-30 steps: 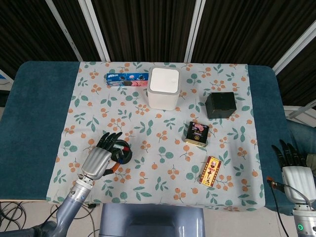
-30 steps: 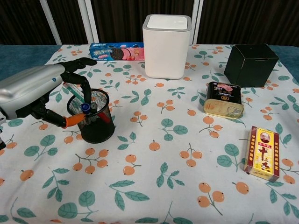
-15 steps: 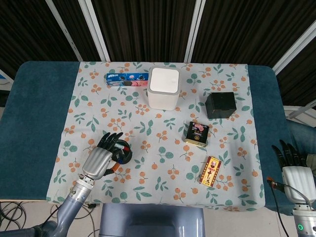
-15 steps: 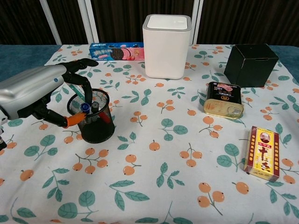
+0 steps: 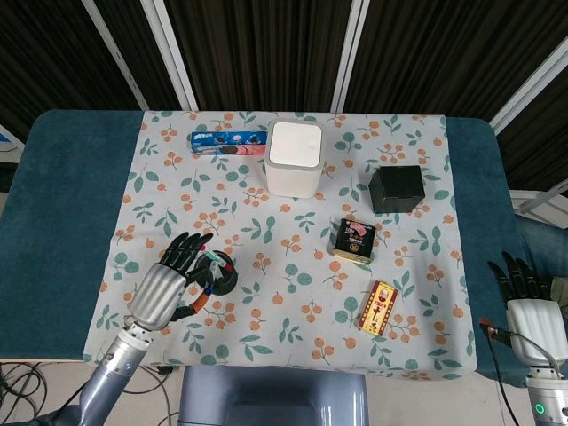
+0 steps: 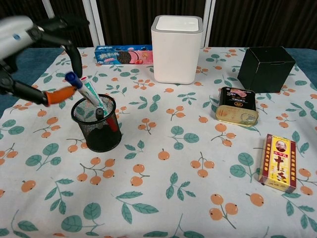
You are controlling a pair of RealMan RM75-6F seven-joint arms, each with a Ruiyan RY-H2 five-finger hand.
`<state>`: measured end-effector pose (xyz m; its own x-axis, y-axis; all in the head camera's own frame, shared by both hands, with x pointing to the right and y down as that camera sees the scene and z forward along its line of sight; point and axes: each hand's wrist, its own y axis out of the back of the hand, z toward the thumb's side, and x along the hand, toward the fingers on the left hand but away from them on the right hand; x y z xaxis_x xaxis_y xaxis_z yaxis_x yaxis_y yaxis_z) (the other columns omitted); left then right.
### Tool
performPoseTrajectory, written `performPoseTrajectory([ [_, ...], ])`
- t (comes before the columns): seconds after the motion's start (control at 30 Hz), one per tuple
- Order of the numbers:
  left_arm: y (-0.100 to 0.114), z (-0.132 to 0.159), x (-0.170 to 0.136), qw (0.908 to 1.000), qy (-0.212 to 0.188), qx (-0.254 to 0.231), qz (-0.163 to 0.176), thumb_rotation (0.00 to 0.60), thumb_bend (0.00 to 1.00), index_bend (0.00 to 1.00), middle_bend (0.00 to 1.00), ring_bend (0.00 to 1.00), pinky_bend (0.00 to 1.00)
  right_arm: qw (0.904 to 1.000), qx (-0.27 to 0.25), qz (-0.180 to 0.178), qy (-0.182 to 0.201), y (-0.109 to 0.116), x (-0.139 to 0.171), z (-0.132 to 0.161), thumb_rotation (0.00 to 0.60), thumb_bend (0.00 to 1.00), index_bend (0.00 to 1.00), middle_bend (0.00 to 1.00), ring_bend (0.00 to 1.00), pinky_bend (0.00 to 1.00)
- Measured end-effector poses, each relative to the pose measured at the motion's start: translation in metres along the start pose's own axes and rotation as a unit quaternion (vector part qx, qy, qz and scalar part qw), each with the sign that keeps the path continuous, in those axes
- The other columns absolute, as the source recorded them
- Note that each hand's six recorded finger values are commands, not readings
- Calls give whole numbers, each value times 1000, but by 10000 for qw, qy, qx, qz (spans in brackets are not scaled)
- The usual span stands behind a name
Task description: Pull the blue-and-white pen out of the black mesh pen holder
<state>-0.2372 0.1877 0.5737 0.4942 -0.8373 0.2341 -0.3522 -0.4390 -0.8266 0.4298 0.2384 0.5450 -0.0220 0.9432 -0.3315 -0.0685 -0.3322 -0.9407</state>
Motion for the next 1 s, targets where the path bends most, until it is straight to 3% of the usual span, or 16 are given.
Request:
performPoseTrajectory([
  [0.3, 92, -1, -3, 9957, -152, -11, 918, 600, 410, 586, 62, 0, 0, 10000, 5, 1, -34, 0, 0, 0, 600, 192, 132, 0, 65, 202],
  [0.5, 117, -29, -4, 9935, 302, -205, 1077, 600, 410, 587, 62, 0, 0, 10000, 17, 0, -38, 0, 1, 0, 600, 191, 131, 0, 65, 202],
  [0.67, 112, -73, -4, 9910, 919, -517, 827, 600, 410, 588, 60, 0, 0, 10000, 10, -24, -48, 0, 1, 0, 600, 192, 131, 0, 65, 202],
  [0.9, 75, -140, -2, 9795, 1694, -1088, 44, 600, 409, 576, 58, 0, 0, 10000, 3, -31, -66, 0, 1, 0, 600, 191, 131, 0, 65, 202],
  [1.0, 58, -151, 7, 9761, 1818, -1171, -200, 600, 410, 562, 58, 0, 0, 10000, 0, -32, -68, 0, 1, 0, 600, 192, 131, 0, 65, 202],
])
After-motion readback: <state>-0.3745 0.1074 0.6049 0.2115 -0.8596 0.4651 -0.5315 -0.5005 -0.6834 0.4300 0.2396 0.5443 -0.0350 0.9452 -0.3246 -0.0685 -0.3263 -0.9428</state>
